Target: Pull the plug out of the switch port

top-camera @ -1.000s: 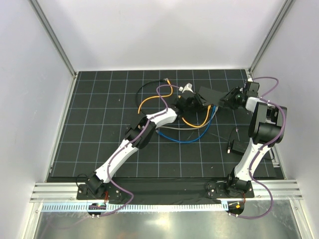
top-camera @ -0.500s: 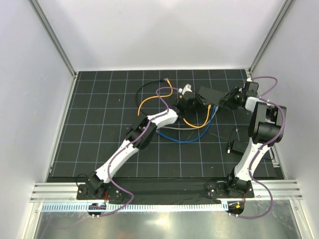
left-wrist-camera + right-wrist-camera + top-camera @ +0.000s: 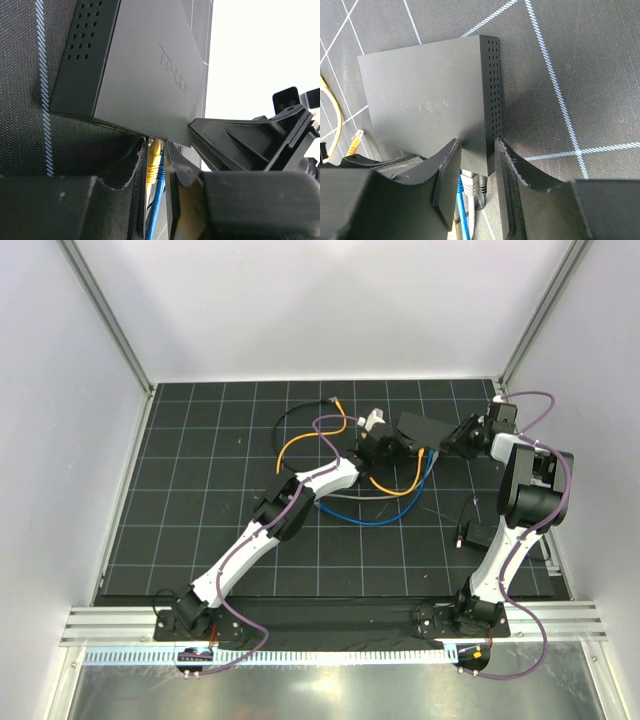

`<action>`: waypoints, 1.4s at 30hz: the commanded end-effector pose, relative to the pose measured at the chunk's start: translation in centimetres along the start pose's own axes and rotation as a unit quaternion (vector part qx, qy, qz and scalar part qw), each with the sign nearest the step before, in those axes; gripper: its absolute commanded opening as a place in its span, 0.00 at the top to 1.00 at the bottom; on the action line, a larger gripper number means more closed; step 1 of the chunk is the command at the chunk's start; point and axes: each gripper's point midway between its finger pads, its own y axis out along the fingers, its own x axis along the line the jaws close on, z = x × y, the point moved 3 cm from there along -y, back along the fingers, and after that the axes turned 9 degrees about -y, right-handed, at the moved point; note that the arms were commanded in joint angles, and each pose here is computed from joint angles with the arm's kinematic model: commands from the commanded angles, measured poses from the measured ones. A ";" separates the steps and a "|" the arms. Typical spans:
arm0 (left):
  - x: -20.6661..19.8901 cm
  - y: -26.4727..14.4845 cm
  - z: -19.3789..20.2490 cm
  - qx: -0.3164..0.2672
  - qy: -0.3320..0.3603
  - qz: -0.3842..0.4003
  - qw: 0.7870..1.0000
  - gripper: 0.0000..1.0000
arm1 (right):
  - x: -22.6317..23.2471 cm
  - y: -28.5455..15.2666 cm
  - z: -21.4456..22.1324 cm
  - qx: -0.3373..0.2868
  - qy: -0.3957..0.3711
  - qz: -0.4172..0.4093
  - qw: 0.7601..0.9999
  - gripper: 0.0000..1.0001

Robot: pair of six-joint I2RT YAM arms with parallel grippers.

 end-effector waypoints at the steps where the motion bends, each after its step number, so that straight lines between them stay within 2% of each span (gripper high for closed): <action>1: 3.3 0.5 0.3 -0.010 0.010 -0.031 0.999 0.94 | 1.4 0.0 -1.0 -0.008 -0.015 -0.015 1.000 0.60; 5: 3.2 0.7 0.6 -0.009 0.012 -0.009 1.000 0.90 | 1.4 0.1 -1.0 -0.006 -0.014 -0.017 1.000 0.60; 12: 3.8 0.7 0.9 0.003 0.005 -0.019 1.000 0.86 | 1.5 0.1 -0.9 -0.004 -0.013 -0.019 1.000 0.61; 17: 4.5 0.7 0.8 0.000 -0.004 -0.042 0.999 0.95 | 1.5 0.2 -0.7 0.000 -0.017 -0.017 1.000 0.61; 18: 4.7 0.7 0.8 0.001 -0.005 -0.044 0.999 1.00 | 1.6 0.3 -0.9 -0.001 -0.019 -0.017 1.000 0.61; 25: 5.5 0.4 1.4 0.020 0.012 -0.065 0.998 1.00 | 1.4 0.6 -0.8 0.001 -0.015 -0.007 1.000 0.61; 32: 4.7 -0.6 2.3 0.081 0.016 -0.048 0.995 1.00 | 1.3 1.3 -0.8 0.001 -0.003 -0.006 1.000 0.62; 33: 3.9 -0.9 2.3 0.083 0.017 -0.027 0.996 1.00 | 1.3 1.3 -0.9 0.002 -0.005 -0.004 1.000 0.62; 34: 6.2 -1.4 2.1 0.082 0.014 -0.045 0.995 1.00 | 1.2 1.3 -0.8 0.004 -0.004 -0.001 1.000 0.62; 35: 4.5 -1.9 1.7 0.079 0.018 -0.025 0.996 1.00 | 1.3 1.2 -0.8 0.004 -0.005 -0.001 1.000 0.62; 42: 3.3 -2.2 0.8 0.091 0.036 -0.001 0.995 1.00 | 1.2 1.2 -0.8 0.004 -0.004 0.000 1.000 0.62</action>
